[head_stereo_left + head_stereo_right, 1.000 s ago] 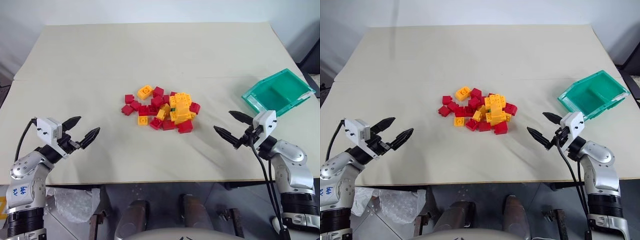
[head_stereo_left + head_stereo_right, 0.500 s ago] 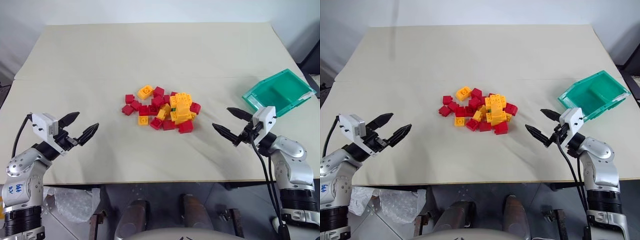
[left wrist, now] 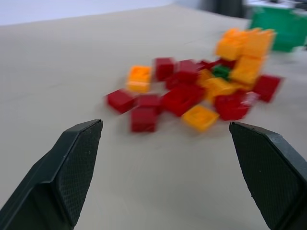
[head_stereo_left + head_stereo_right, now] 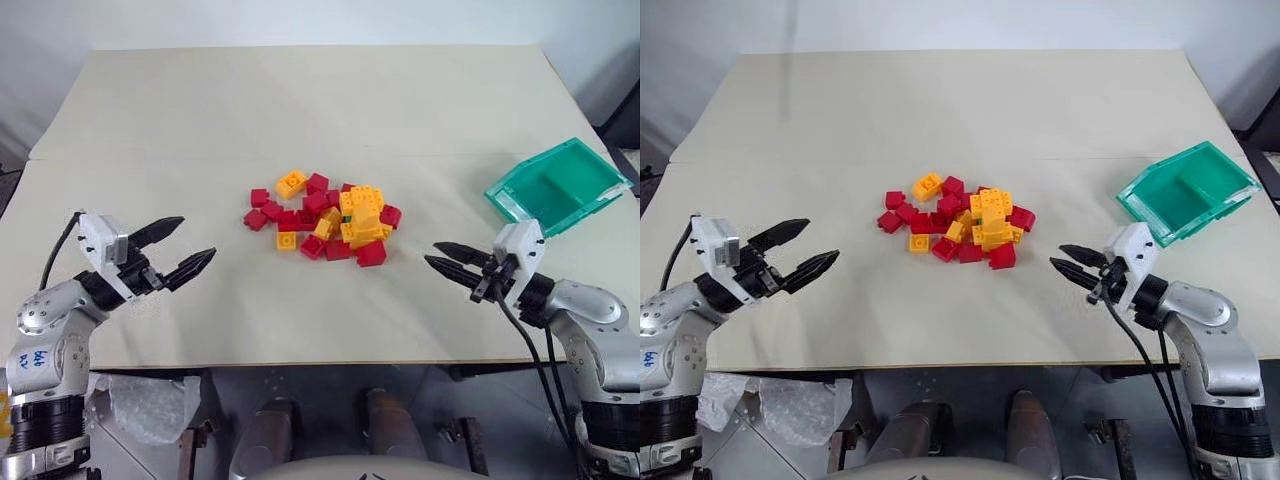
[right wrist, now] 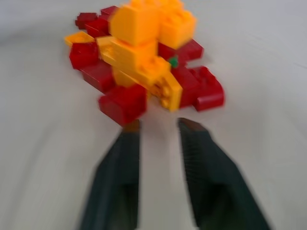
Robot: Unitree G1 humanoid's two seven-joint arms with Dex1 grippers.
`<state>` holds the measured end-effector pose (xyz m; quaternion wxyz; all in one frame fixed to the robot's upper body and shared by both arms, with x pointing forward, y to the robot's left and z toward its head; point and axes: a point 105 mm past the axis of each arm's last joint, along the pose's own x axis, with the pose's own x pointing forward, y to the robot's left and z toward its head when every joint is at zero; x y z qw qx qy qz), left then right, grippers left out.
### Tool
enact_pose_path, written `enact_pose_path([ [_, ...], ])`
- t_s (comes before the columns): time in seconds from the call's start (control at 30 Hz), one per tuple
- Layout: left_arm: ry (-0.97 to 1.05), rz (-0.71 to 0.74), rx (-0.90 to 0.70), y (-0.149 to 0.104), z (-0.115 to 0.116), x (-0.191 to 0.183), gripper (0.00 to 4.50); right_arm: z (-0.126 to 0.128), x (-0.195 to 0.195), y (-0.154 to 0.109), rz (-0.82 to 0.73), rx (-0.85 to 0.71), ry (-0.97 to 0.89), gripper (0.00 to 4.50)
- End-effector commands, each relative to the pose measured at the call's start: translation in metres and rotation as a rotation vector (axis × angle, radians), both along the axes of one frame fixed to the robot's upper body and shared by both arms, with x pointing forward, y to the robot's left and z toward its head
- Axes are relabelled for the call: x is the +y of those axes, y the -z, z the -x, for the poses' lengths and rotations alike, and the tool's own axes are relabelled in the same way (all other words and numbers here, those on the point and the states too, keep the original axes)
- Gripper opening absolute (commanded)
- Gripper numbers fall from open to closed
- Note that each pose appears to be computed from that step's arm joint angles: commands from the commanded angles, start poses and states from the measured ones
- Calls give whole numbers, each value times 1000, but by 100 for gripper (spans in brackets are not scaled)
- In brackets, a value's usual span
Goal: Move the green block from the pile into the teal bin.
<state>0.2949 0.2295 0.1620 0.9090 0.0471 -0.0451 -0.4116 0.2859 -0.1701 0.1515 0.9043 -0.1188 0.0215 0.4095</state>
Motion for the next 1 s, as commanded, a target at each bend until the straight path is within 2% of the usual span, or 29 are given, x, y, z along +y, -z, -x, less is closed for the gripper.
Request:
enact_pose_path([
  [0.03,107,-12,-33,-8,0,-9,450,7,30,-16,-11,-33,-27,7],
  [0.17,233,-36,-24,-9,-2,-21,450,6,54,-18,-1,-54,-39,7],
  [0.3,383,-130,13,-3,3,-30,450,5,85,-22,-45,-60,-67,7],
  [0.5,435,-185,15,0,4,-32,450,2,118,-16,-60,-33,-116,7],
  [0.67,415,-158,-15,-1,3,-36,450,-32,137,1,9,-34,-76,7],
  [0.8,375,-149,-39,-3,0,-35,450,-61,140,3,18,-78,12,7],
  [0.93,343,-146,-51,-4,-1,-33,450,-96,119,-7,26,-148,164,7],
  [1.0,338,-146,-52,-4,0,-32,450,-104,111,-10,20,-168,205,7],
])
